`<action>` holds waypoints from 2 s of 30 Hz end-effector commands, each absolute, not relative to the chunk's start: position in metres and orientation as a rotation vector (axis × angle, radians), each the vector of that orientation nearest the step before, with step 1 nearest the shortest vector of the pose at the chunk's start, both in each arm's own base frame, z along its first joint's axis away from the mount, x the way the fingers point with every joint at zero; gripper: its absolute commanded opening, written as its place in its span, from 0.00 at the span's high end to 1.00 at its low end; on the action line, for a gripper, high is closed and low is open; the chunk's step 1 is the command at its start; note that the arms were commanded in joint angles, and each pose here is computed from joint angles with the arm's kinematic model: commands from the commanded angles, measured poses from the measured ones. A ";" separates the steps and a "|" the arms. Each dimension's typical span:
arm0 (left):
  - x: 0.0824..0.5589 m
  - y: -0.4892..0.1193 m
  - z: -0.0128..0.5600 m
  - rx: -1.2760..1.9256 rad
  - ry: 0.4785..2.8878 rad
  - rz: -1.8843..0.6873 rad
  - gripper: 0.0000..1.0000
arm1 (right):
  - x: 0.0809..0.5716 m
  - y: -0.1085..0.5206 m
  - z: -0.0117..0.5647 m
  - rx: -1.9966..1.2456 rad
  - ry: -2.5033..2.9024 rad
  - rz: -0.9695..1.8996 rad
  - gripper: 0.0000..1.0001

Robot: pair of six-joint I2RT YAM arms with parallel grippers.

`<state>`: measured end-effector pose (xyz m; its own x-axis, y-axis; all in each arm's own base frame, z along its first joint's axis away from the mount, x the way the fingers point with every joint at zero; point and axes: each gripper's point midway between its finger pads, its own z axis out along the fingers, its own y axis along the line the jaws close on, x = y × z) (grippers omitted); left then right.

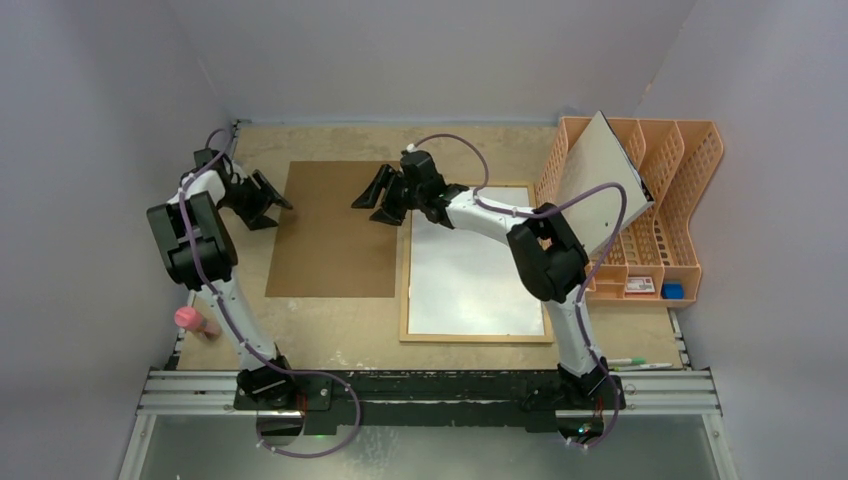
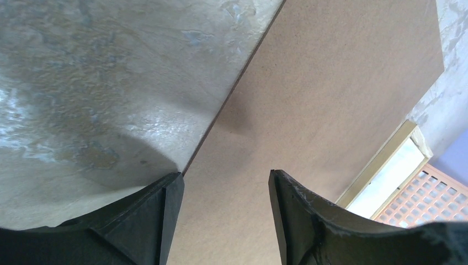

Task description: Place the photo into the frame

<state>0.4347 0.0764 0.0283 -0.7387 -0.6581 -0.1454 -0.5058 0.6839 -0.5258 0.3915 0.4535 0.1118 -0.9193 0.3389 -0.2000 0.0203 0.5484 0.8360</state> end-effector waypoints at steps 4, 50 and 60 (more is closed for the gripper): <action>0.373 0.085 -0.037 -1.053 2.876 -0.330 0.34 | 0.408 0.438 0.114 0.307 2.459 1.138 0.34; 0.348 0.029 -0.058 -0.790 3.010 -0.433 0.35 | 0.323 0.453 0.025 0.111 2.860 0.980 0.20; 0.346 0.020 -0.062 -0.792 3.012 -0.513 0.41 | 0.341 0.466 0.109 0.115 2.539 1.450 0.30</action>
